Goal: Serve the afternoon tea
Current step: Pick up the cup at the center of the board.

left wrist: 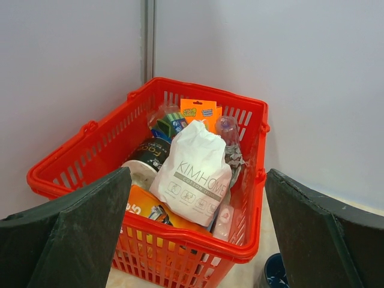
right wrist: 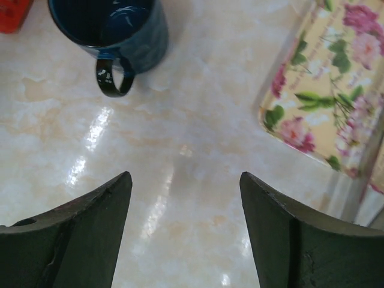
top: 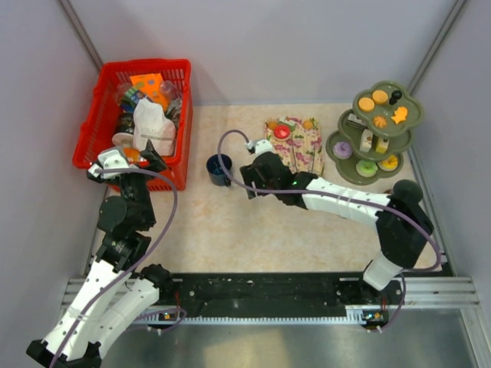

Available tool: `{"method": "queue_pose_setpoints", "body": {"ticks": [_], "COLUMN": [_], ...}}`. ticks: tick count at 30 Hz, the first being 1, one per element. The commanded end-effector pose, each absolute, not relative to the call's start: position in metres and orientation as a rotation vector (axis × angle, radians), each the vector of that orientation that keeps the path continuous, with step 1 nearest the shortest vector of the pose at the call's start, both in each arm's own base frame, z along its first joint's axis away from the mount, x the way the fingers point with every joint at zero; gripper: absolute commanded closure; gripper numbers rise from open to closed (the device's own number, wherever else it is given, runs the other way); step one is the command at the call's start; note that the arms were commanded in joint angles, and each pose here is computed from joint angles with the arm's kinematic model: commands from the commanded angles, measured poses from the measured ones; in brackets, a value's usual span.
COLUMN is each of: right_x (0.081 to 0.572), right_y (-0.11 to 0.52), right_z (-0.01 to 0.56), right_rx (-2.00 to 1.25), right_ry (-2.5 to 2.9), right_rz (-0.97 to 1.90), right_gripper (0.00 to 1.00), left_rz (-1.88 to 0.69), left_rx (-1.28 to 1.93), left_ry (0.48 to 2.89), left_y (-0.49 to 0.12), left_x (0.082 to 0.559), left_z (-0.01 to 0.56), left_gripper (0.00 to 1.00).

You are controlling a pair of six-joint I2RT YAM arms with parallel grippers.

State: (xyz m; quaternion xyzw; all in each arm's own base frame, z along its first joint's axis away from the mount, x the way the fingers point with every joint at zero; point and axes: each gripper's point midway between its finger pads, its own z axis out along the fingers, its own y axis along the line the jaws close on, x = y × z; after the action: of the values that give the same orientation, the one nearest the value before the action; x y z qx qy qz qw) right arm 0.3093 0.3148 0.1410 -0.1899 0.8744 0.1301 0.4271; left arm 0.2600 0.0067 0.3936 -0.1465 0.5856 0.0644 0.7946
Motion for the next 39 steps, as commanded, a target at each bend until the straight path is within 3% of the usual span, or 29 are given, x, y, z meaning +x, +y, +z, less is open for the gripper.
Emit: {"method": "queue_pose_setpoints", "body": {"ticks": [1,11,24,34,39], "right_x": [0.324,0.339,0.369,0.358,0.335], "right_y": [0.378,0.435,0.451,0.435,0.407], "right_z": [0.159,0.116,0.089,0.080,0.086], "right_rx": [-0.554,-0.587,-0.543,-0.557,-0.533], "right_ry": [2.035,2.036,2.021,2.062,2.104], "right_rz": [0.418,0.441,0.353,0.322,0.324], "right_gripper": [0.28,0.36,0.55,0.86,0.96], "left_rz": [0.114,0.097,0.094,0.097,0.092], "left_rx": [-0.341,-0.337,-0.335,-0.338,-0.335], "left_ry": [1.209,1.201,1.203,1.200,1.199], "left_y": [0.009,0.008,0.006,0.008,0.007], "left_x": [0.256,0.255,0.256,0.255,0.255], "left_z": [0.405,0.407,0.406,0.406,0.406], "left_gripper": [0.02,0.02,0.02,0.02,0.02]}}
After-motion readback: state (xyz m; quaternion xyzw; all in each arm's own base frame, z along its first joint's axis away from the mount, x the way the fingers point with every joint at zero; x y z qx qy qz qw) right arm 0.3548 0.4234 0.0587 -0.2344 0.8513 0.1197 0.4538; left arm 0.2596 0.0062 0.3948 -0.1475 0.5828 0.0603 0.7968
